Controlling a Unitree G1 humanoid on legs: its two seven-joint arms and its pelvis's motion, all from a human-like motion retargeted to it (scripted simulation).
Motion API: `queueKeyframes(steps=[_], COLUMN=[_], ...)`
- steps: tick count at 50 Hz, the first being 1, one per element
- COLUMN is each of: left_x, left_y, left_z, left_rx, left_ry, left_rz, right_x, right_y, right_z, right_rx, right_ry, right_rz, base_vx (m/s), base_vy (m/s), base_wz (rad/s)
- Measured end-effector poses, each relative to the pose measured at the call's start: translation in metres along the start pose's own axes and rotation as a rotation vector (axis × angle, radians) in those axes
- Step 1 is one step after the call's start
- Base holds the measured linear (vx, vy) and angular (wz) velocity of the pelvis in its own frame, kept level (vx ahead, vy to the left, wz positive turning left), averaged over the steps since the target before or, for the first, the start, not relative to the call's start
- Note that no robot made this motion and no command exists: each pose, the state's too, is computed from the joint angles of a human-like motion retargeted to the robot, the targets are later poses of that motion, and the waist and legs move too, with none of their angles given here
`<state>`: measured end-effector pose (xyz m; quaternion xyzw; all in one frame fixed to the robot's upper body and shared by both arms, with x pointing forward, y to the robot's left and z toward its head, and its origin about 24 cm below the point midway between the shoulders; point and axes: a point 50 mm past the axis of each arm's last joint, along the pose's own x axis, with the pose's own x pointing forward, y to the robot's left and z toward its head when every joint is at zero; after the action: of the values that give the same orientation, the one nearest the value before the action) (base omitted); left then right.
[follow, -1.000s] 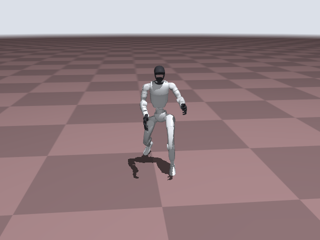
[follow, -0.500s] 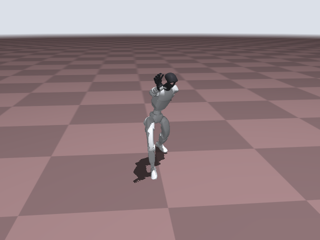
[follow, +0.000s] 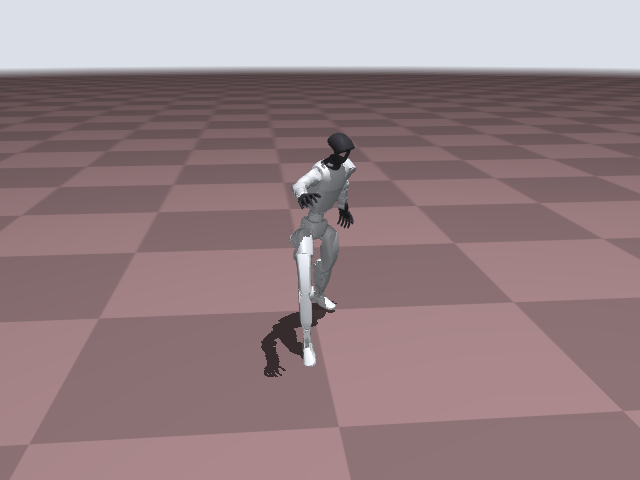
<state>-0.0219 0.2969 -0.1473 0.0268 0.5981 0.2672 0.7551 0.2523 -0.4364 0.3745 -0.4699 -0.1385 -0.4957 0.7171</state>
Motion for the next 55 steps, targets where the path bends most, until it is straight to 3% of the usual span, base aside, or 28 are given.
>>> queueKeyframes(steps=[4,7,12,16,19,22,26,29,34,37,39,42,47,49,51,55], left_x=[-0.005,-0.011,-0.009,-0.005,-0.003,-0.015,-0.079,-0.155,-0.297,-0.402,-0.477,-0.565,-0.641,-0.666,-0.694,-0.716], left_y=[-0.016,-0.029,-0.031,-0.071,-0.100,-0.133,-0.155,-0.155,-0.125,-0.101,-0.073,-0.009,0.096,0.132,0.154,0.155], left_z=[-0.019,-0.038,-0.035,-0.004,0.051,0.148,0.305,0.387,0.464,0.488,0.492,0.479,0.434,0.406,0.373,0.343], left_rx=[-0.099,-0.045,0.023,-0.151,-0.345,-0.569,-0.752,-0.712,-0.681,-0.517,-0.430,-0.381,-0.560,-0.575,-0.522,-0.587], left_ry=[0.047,0.095,0.104,0.076,0.035,-0.056,-0.470,-0.846,-1.410,-1.732,-1.952,-2.221,-2.365,-2.407,-2.466,-2.587], left_rz=[-0.041,-0.103,-0.076,0.048,0.175,0.118,-0.245,-0.469,-0.584,-0.663,-0.615,-0.358,0.020,0.194,0.409,0.454], right_x=[-0.019,-0.054,-0.160,-0.253,-0.329,-0.421,-0.537,-0.576,-0.598,-0.606,-0.605,-0.587,-0.540,-0.529,-0.536,-0.545], right_y=[0.031,0.067,0.120,0.156,0.167,0.161,0.101,0.049,0.018,0.005,0.009,0.024,0.056,0.071,0.084,0.101], right_z=[0.012,-0.003,-0.067,-0.090,-0.111,-0.154,-0.203,-0.210,-0.214,-0.217,-0.219,-0.227,-0.236,-0.231,-0.221,-0.213], right_rx=[0.147,0.210,0.400,0.450,0.450,0.144,-0.388,-0.396,-0.250,-0.212,-0.231,-0.371,-0.713,-0.719,-0.648,-0.676], right_ry=[-0.118,-0.109,0.120,0.306,0.497,0.691,0.818,1.036,1.316,1.447,1.450,1.283,0.742,0.668,0.678,0.813], right_rz=[0.161,0.318,0.551,0.769,0.855,1.073,1.458,1.403,1.510,1.615,1.707,1.857,2.013,2.041,2.017,1.902], base_vx=[-0.09,-0.11,-0.11,0.04,0.08,0.27,0.42,0.42,0.12,0.00,0.00,0.08,0.09,0.00,-0.02,-0.11], base_vy=[0.09,0.03,-0.16,0.11,-0.03,-0.01,-0.08,-0.09,-0.28,0.02,0.18,0.20,-0.10,0.16,0.04,-0.04], base_wz=[-0.13,-0.24,-0.99,-1.86,-0.99,-0.34,-0.15,0.92,-1.47,-2.09,-2.21,-2.22,-1.96,-1.48,-1.05,0.46])
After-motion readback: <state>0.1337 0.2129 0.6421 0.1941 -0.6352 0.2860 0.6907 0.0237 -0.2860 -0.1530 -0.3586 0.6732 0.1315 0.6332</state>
